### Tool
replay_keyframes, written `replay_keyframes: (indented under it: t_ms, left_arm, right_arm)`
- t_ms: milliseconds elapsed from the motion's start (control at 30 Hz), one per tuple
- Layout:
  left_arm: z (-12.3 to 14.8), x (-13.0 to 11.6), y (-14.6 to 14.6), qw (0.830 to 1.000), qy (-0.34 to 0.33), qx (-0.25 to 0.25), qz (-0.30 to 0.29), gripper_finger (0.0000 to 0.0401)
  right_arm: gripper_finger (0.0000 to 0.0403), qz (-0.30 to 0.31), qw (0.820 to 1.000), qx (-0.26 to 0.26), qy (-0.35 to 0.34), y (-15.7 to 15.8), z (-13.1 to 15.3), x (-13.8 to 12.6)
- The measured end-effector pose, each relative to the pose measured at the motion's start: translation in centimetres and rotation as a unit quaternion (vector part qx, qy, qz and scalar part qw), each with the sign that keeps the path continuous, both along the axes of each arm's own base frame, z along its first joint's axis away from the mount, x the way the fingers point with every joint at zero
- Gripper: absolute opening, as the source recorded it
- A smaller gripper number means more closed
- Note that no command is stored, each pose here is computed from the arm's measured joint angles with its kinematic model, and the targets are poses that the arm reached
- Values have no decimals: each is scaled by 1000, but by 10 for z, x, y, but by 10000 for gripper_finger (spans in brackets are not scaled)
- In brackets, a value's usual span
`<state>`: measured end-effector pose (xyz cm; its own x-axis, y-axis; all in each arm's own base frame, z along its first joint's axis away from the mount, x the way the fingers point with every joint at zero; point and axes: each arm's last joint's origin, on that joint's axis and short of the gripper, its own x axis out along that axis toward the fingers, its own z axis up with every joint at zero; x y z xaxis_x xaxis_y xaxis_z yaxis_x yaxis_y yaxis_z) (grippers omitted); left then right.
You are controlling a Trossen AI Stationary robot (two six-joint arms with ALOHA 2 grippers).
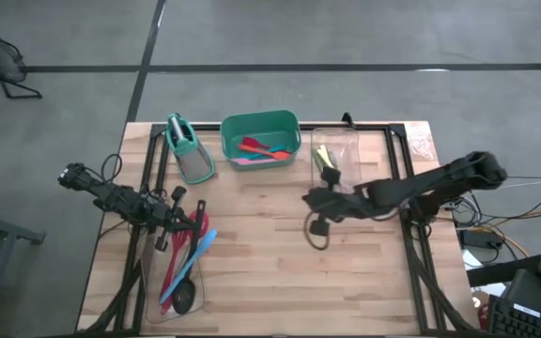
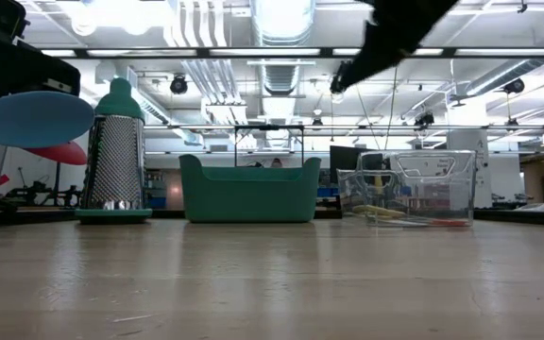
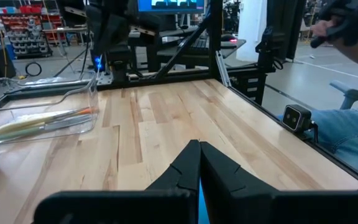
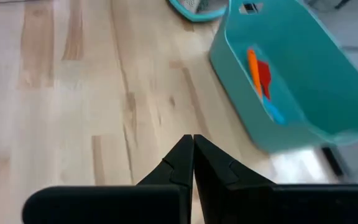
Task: Pick & Place Kitchen Items
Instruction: Return to Home Position
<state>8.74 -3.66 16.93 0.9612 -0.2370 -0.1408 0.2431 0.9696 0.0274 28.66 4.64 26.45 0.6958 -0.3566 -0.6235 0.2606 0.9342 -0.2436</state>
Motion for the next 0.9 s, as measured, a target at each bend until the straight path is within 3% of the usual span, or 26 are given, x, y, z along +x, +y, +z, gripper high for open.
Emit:
replay_keyframes:
  t_ms: [233, 367, 600, 900]
  left_arm:
    - [0, 0, 0, 1000, 0, 0, 0, 10]
    - [0, 0, 0, 1000, 0, 0, 0, 10]
    - [0, 0, 0, 1000, 0, 0, 0, 10]
    - [0, 0, 0, 1000, 0, 0, 0, 10]
  right_arm:
    - [8, 7, 1000, -12, 4, -11, -7, -49]
    - [8, 3, 999, 13, -52, -13, -12, -67]
    - [8, 88, 984, 56, -144, -13, -21, -91]
    - [8, 93, 974, 73, -194, -19, -45, -121]
